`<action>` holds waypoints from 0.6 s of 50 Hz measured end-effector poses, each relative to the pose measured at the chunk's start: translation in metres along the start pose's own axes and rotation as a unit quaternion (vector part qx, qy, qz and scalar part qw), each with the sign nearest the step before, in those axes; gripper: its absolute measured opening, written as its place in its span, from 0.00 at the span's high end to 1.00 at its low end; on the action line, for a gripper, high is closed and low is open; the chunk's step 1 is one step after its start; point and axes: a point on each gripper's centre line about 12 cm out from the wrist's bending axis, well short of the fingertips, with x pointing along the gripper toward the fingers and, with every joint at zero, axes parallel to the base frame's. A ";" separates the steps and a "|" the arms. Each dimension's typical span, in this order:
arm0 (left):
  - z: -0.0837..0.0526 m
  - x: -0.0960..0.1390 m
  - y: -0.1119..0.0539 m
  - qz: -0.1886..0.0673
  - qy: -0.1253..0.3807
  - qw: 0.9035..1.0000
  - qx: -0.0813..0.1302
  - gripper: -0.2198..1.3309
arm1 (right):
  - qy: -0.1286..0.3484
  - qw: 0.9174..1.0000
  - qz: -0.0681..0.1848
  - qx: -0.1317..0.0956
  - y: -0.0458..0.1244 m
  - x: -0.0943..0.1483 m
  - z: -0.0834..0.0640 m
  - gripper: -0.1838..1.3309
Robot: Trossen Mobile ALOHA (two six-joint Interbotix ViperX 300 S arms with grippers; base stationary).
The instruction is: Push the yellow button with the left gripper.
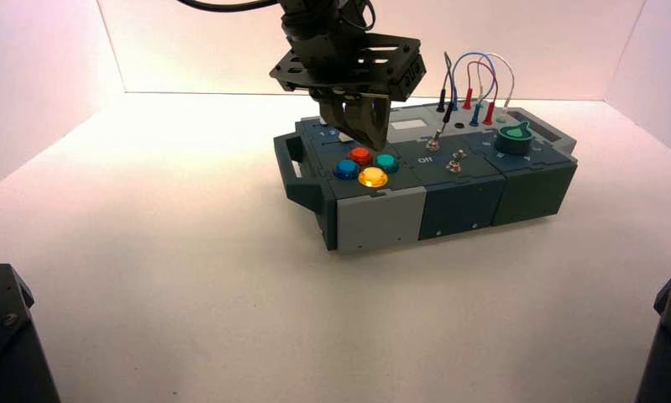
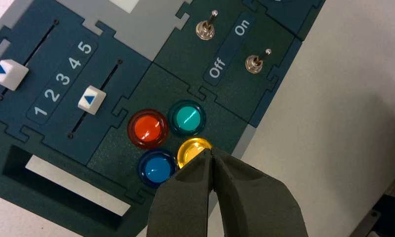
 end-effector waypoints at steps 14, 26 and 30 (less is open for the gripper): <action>0.029 -0.023 0.031 0.027 -0.055 0.998 -0.002 0.96 | 0.001 1.000 0.000 0.000 0.000 0.000 0.000 0.97; 0.042 -0.046 0.068 0.060 -0.118 0.991 -0.011 0.96 | 0.000 1.000 0.000 0.000 0.000 0.000 0.000 0.97; 0.044 -0.056 0.082 0.076 -0.146 0.986 -0.016 0.96 | 0.002 1.000 0.000 -0.001 0.000 0.001 -0.001 0.97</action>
